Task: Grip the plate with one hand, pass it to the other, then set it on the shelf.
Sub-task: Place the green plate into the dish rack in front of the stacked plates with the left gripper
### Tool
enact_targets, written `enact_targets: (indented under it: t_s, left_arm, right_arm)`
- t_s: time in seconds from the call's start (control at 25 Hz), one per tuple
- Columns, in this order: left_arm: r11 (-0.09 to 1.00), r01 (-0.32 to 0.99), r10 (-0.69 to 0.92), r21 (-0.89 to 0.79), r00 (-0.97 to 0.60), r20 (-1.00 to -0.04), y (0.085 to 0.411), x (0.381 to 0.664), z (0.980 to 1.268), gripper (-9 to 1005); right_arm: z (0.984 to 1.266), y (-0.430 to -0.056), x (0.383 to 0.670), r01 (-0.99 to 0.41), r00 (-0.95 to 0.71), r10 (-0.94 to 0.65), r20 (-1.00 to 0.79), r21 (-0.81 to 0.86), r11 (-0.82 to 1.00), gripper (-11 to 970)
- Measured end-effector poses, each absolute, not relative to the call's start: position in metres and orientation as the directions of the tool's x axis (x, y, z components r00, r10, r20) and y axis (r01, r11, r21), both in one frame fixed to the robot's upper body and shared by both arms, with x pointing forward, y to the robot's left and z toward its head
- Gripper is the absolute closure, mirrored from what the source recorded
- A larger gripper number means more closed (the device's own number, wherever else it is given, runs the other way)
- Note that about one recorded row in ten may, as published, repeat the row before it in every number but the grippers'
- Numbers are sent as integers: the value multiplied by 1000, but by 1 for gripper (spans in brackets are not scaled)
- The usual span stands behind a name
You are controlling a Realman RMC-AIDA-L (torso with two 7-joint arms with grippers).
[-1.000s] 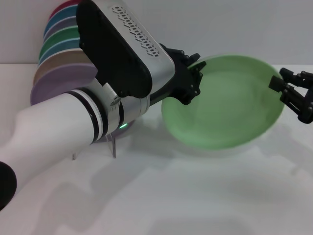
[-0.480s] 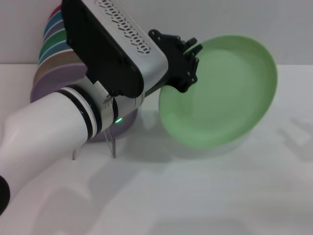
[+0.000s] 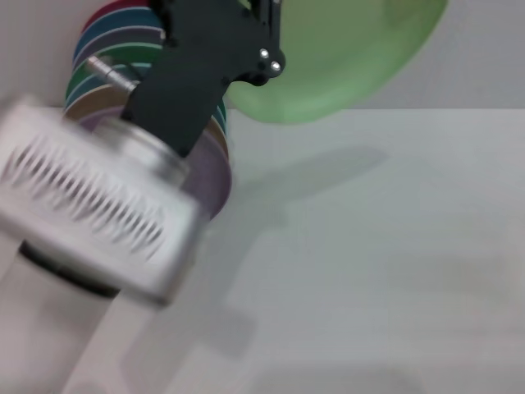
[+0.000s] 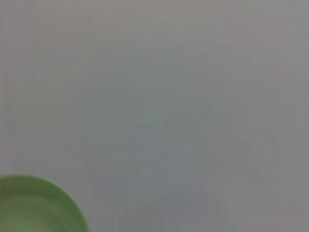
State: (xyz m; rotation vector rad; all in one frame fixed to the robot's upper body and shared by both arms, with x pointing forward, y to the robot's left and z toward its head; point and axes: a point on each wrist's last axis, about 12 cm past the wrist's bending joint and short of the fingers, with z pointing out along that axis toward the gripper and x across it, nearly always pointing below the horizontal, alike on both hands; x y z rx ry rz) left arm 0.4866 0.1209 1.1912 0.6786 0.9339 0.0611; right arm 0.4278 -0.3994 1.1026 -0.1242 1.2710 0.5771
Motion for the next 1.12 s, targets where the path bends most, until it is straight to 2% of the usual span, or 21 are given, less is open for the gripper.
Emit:
enact_targets:
  t_s: [0.16, 0.36, 0.4, 0.44, 0.48, 0.72, 1.12]
  left_arm:
    - [824, 226, 239, 519, 692, -681, 149, 482, 1169, 935]
    - [850, 262, 102, 457, 769, -631, 211, 493, 1133, 935]
    - [850, 262, 102, 457, 769, -631, 211, 493, 1133, 936]
    - [844, 293, 65, 449, 775, -628, 237, 500, 1122, 936]
    - [842, 295, 62, 451, 778, -625, 245, 502, 1119, 936]
    - [806, 266, 154, 528, 767, -622, 277, 510, 1107, 935]
    - [758, 227, 273, 611, 741, -614, 302, 514, 1104, 938]
  right_arm:
    - [1100, -398, 432, -473, 170, 344, -923, 230, 850, 370]
    - [1100, -395, 437, -483, 166, 350, -922, 234, 844, 367]
    - [1101, -395, 438, -487, 165, 351, -922, 233, 842, 366]
    - [1101, -394, 439, -490, 165, 351, -922, 233, 840, 366]
    - [1101, -394, 440, -492, 165, 352, -922, 232, 839, 365]
    - [1100, -391, 441, -503, 159, 357, -920, 236, 831, 361]
    - [1097, -385, 443, -528, 134, 360, -923, 242, 814, 355]
